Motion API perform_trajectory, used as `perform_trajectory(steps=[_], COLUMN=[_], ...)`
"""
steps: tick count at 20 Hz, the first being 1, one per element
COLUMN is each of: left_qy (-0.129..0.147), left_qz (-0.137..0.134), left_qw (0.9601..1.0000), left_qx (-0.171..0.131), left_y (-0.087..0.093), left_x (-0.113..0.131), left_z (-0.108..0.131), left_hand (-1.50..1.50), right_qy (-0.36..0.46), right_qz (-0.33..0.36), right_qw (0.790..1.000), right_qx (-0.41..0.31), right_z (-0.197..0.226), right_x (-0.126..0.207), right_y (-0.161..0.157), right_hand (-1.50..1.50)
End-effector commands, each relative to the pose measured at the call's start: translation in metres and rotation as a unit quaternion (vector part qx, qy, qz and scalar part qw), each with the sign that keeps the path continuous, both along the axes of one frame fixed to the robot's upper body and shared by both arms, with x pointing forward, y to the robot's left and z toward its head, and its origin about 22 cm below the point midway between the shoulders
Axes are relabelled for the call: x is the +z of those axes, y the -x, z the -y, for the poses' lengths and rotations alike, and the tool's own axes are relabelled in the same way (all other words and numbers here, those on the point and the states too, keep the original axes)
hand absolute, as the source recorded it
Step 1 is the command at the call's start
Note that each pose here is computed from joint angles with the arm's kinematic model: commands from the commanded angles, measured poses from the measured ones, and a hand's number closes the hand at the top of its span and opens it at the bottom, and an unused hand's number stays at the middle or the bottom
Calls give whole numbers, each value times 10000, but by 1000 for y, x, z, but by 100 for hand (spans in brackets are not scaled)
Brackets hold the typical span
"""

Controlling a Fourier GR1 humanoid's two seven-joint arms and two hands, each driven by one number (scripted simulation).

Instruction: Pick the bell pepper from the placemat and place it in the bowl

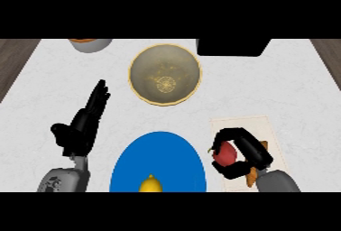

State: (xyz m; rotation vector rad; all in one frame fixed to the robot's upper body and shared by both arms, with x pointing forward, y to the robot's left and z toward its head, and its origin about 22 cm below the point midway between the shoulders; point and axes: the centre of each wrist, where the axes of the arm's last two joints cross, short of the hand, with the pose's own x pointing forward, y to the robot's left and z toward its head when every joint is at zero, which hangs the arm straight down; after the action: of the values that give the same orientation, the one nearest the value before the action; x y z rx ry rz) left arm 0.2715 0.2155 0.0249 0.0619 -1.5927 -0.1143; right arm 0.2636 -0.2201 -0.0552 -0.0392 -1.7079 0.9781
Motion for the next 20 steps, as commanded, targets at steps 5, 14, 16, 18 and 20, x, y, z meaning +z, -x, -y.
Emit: perform_trajectory(steps=[5, 14, 16, 18, 20], left_qy=[3, -42, -35, -54, -95], left_qz=[65, 28, -106, -77, -29], left_qw=[9993, 9985, 9988, 9988, 9992], left_qx=[-367, -554, -482, -482, -376], left_y=[-9, -11, -9, -15, -15], left_x=[7, 8, 2, 5, 5], left_z=[18, 25, 29, 24, 20], left_hand=[0, 0, 0, 0, 0], right_qy=[-823, -1056, -1048, -1032, -805], right_qz=[-13, 1537, 1643, 1831, 1784], right_qw=[9877, 9568, 9528, 9444, 9405], right_qx=[-1332, -2231, -2328, -2528, -2779], right_z=[-97, -176, -191, -204, -215], right_x=[37, 119, 138, 160, 173], right_y=[-16, -31, -32, -39, -45], right_hand=[150, 150, 150, 150, 150])
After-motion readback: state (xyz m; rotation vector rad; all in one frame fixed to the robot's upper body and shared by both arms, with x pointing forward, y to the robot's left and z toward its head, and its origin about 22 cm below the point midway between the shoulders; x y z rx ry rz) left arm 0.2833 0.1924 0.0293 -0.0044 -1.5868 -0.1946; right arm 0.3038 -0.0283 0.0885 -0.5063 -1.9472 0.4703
